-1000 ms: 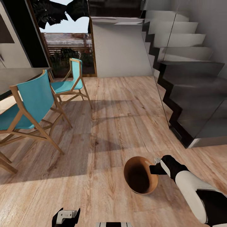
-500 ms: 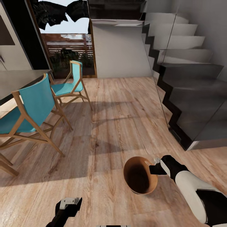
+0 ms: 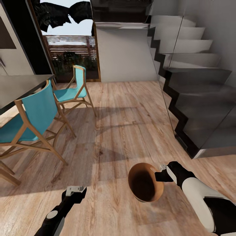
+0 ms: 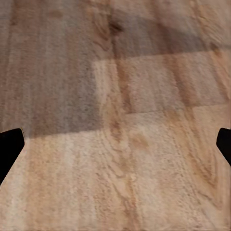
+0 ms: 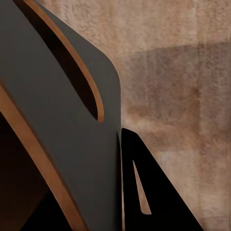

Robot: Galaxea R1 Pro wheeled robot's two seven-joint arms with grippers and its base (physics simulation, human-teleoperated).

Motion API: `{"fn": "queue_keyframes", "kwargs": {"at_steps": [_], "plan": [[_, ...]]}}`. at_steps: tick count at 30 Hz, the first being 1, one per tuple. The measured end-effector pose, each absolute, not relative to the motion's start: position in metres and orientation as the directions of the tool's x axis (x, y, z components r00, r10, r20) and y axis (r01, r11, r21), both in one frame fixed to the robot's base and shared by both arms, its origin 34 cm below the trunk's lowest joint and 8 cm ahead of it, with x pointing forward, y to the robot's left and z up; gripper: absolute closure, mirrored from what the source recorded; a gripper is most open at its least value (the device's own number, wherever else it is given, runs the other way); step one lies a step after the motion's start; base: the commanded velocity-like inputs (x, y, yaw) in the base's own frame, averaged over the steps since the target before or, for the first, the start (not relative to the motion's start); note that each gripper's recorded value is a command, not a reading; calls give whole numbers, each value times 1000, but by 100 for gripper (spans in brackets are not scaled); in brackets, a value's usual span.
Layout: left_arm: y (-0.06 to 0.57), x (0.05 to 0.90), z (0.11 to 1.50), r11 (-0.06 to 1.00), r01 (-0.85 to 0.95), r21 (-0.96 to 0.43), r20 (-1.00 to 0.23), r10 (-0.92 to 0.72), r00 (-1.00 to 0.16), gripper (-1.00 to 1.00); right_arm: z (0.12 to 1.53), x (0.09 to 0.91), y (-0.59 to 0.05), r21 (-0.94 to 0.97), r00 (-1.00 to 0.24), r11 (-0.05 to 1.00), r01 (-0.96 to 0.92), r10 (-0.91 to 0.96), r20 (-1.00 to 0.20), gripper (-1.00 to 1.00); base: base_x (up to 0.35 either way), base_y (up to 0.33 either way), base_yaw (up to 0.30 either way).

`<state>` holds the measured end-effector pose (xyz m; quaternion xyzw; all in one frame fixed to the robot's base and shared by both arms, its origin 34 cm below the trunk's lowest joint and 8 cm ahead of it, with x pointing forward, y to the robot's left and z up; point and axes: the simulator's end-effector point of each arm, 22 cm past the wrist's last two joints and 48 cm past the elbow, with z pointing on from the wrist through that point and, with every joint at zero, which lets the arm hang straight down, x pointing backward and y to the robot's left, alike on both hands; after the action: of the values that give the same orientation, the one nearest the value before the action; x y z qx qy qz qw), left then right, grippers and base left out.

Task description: Put the three can of soda from the living room inside the tash can in the kitchen.

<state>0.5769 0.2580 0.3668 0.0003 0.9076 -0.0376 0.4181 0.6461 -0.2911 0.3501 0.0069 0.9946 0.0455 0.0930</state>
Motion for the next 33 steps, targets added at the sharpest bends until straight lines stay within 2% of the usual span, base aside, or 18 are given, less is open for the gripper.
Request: {"fn": "queue_keyframes", "kwargs": {"at_steps": [9,20,33], "plan": [[315,537,339,1000,-6,-21,-661,-19,-751,-100,369,650,-286,96,-983,995,2,19,-183,100,0,0,0],[326,524,348,999,-32,-37,-631,-48,-774,-100,393,655,-285,99,-983,995,-1,17,-182,100,0,0,0],[328,526,372,999,-35,-32,-650,-47,-758,-100,420,661,-283,101,-983,995,1,19,-181,100,0,0,0]]}}
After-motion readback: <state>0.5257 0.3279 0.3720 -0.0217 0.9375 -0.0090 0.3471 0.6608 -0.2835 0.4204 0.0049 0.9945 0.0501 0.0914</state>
